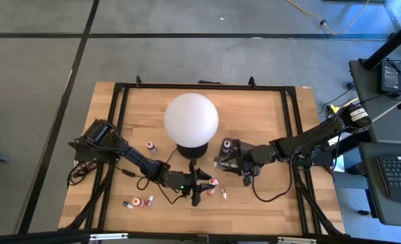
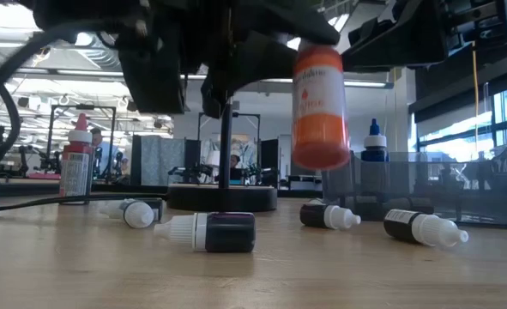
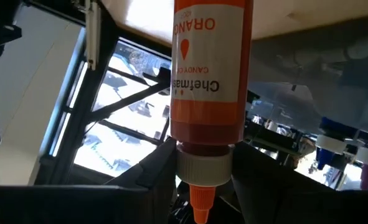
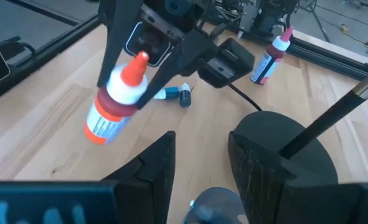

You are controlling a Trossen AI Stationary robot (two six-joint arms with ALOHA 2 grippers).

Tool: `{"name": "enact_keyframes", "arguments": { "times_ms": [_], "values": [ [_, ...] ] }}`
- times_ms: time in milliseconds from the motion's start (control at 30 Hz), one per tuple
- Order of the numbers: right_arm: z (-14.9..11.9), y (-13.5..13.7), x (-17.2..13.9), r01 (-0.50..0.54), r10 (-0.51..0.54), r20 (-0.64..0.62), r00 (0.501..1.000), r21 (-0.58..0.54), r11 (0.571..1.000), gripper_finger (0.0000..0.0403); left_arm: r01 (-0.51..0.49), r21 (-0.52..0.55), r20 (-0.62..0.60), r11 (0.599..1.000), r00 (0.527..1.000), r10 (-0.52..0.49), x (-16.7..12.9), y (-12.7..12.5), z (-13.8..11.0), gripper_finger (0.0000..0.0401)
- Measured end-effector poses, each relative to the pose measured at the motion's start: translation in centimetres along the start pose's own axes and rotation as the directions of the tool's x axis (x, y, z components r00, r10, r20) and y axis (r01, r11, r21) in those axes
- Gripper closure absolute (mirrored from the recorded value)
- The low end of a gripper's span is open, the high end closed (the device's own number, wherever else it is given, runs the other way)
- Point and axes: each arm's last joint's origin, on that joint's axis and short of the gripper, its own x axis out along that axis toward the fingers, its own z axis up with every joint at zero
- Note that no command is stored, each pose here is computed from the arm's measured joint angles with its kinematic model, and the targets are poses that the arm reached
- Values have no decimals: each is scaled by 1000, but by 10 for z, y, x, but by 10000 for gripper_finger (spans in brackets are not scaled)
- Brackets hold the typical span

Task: Pick & Place food coloring
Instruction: Put the top large orange food coloring bottle into the black container

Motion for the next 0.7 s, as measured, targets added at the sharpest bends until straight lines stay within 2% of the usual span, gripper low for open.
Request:
{"name": "enact_keyframes", "arguments": {
  "times_ms": [200, 433, 700],
  "values": [
    [-1, 0, 0, 21, -21, -17, 1000, -1, 1000, 251, 103, 125, -52, 987, 994, -97, 6, -6, 11, 260],
    [-1, -1, 0, 23, -23, -17, 1000, -1, 1000, 251, 124, 138, -21, 983, 992, -122, 13, -14, 26, 260],
    [-1, -2, 0, 29, -29, -17, 999, 28, 999, 251, 116, 142, -14, 983, 993, -116, 11, -11, 29, 260]
  ]
}}
